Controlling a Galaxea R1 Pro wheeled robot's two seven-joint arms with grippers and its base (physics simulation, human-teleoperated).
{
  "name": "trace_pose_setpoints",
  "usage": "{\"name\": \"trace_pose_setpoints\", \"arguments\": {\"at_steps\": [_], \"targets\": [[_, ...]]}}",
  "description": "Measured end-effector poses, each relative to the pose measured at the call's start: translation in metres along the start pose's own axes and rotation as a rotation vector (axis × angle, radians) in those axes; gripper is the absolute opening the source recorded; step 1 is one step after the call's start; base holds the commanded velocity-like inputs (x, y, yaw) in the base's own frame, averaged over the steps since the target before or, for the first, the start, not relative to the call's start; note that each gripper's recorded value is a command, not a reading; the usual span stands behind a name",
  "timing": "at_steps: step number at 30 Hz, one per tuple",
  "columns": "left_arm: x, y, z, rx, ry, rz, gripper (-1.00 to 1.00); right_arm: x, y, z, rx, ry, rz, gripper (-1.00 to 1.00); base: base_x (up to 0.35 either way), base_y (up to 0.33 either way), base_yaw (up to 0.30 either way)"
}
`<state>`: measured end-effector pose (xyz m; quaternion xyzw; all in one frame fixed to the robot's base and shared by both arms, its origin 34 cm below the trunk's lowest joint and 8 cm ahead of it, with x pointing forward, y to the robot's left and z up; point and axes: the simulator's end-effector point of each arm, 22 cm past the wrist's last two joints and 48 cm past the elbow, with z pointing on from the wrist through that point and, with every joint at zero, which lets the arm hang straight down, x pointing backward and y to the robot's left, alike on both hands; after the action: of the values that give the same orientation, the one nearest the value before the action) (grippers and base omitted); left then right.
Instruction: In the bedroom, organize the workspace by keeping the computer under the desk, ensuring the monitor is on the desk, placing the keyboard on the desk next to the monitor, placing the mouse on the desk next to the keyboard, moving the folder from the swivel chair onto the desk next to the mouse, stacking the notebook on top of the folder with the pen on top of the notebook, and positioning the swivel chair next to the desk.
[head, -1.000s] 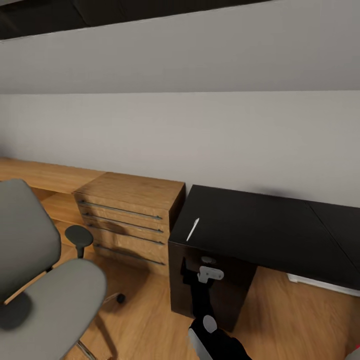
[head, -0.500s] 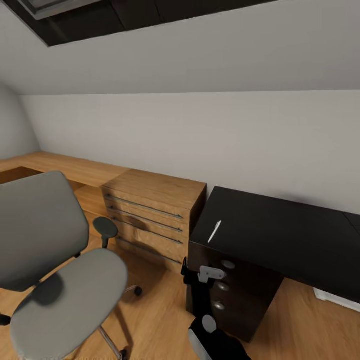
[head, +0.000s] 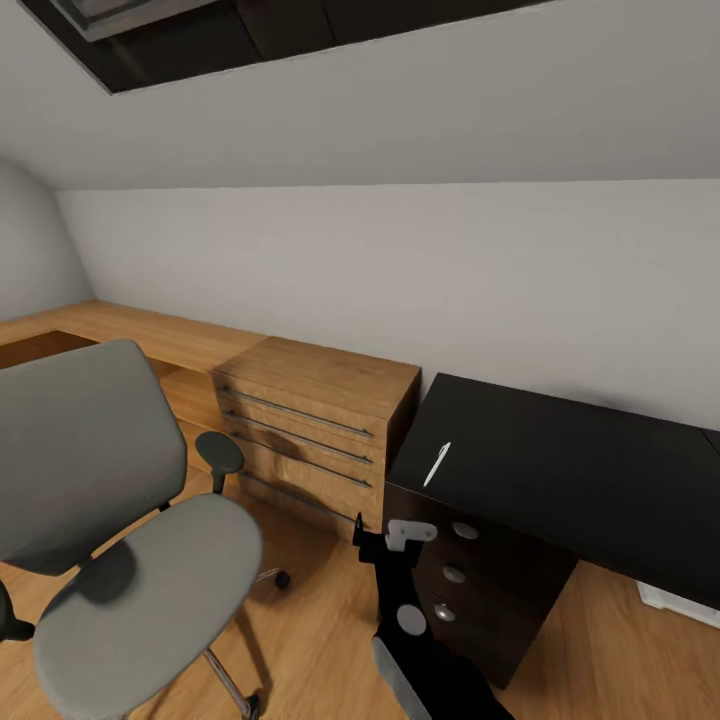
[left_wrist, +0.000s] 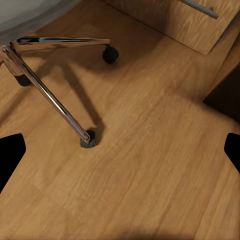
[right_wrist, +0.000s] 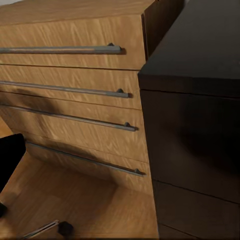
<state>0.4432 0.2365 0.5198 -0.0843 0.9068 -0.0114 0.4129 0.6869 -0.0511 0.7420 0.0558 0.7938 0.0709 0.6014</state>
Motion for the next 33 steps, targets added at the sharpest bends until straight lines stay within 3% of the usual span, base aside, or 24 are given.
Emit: {"name": "trace_pose_setpoints", "arguments": {"at_steps": [6, 11, 15, 18, 22, 25, 33], "targets": [[0.000, 0.000, 0.000, 0.000, 0.001, -0.002, 1.00, -0.009, 0.001, 0.001, 0.001, -0.009, 0.006, 1.00, 0.000, 0.000, 0.000], [0.000, -0.001, 0.000, 0.001, 0.001, -0.003, 1.00, -0.040, 0.002, 0.010, 0.003, -0.054, 0.013, 1.00, 0.000, 0.000, 0.000], [0.000, -0.001, 0.000, 0.001, 0.001, -0.002, 1.00, -0.093, 0.002, 0.037, 0.009, -0.105, -0.016, 1.00, 0.000, 0.000, 0.000], [0.000, -0.001, 0.000, 0.002, 0.001, -0.002, 1.00, -0.124, -0.022, 0.063, 0.056, -0.121, -0.050, 1.00, 0.000, 0.000, 0.000], [0.000, -0.002, 0.000, 0.003, 0.001, 0.000, 1.00, -0.126, -0.045, 0.082, 0.102, -0.092, -0.086, 1.00, 0.000, 0.000, 0.000], [0.000, -0.002, 0.000, 0.005, -0.001, 0.001, 1.00, -0.109, -0.066, 0.094, 0.145, -0.037, -0.125, 1.00, 0.000, 0.000, 0.000], [-0.001, -0.003, 0.000, 0.007, -0.003, 0.001, 1.00, -0.075, -0.099, 0.102, 0.203, 0.056, -0.180, 1.00, 0.117, -0.001, 0.000]]}}
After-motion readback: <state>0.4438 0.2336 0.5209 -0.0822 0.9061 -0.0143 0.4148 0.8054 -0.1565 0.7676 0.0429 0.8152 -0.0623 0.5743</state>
